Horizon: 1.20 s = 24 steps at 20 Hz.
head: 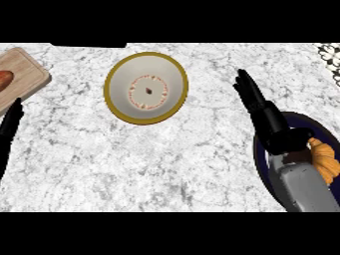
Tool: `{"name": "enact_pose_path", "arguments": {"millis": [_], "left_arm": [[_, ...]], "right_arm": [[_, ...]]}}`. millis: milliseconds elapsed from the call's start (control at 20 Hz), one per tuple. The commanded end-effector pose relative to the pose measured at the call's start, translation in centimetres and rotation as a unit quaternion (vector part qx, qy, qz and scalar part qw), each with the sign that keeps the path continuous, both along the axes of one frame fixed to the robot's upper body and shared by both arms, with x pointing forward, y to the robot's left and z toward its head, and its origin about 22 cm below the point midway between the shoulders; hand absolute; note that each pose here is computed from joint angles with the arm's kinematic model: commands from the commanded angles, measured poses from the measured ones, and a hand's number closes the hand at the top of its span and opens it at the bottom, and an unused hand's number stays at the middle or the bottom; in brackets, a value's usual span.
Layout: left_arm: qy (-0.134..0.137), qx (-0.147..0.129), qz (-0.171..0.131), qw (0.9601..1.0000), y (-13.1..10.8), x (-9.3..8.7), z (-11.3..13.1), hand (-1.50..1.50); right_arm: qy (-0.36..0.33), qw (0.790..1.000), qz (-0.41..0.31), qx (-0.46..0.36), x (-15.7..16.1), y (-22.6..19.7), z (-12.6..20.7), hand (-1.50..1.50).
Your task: Pick the croissant from the plate and place it in the bowl
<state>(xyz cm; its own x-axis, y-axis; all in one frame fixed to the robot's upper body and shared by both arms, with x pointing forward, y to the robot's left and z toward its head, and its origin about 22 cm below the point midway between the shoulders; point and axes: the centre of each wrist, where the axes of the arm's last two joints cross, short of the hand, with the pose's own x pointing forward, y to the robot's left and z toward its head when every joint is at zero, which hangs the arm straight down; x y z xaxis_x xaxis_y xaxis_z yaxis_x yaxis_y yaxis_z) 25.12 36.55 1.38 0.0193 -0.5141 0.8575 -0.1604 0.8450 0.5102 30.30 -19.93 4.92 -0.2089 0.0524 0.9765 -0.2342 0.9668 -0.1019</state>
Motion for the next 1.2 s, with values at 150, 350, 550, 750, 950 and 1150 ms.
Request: {"name": "enact_pose_path", "arguments": {"millis": [150,350,550,750,950,1150], "left_arm": [[0.026,-0.1,-0.023,0.9944,-2.3,1.5,0.5,0.0],[0.057,-0.155,-0.054,0.9848,-4.1,1.1,-0.3,0.0],[0.09,-0.191,-0.095,0.9728,-4.3,3.1,2.9,0.0],[0.1,-0.193,-0.11,0.9698,-6.1,2.6,4.3,0.0],[0.102,-0.196,-0.117,0.9683,-5.8,2.5,3.9,0.0],[0.095,-0.192,-0.114,0.97,-6.6,3.9,4.5,0.0]], "right_arm": [[0.02,0.968,-0.249,-0.02,-2.1,-11.1,-0.8,1.5],[0.013,0.885,-0.335,-0.323,-5.0,-18.5,-1.5,1.5],[-0.06,0.873,-0.449,-0.18,-8.2,-14.0,-6.6,-1.5],[-0.115,0.859,-0.447,-0.224,-10.8,-13.3,-5.1,-1.5],[-0.08,0.822,-0.489,-0.28,-10.8,-12.8,-0.6,-1.5],[0.017,0.799,-0.485,-0.355,-11.2,-13.6,1.0,-1.5]]}}
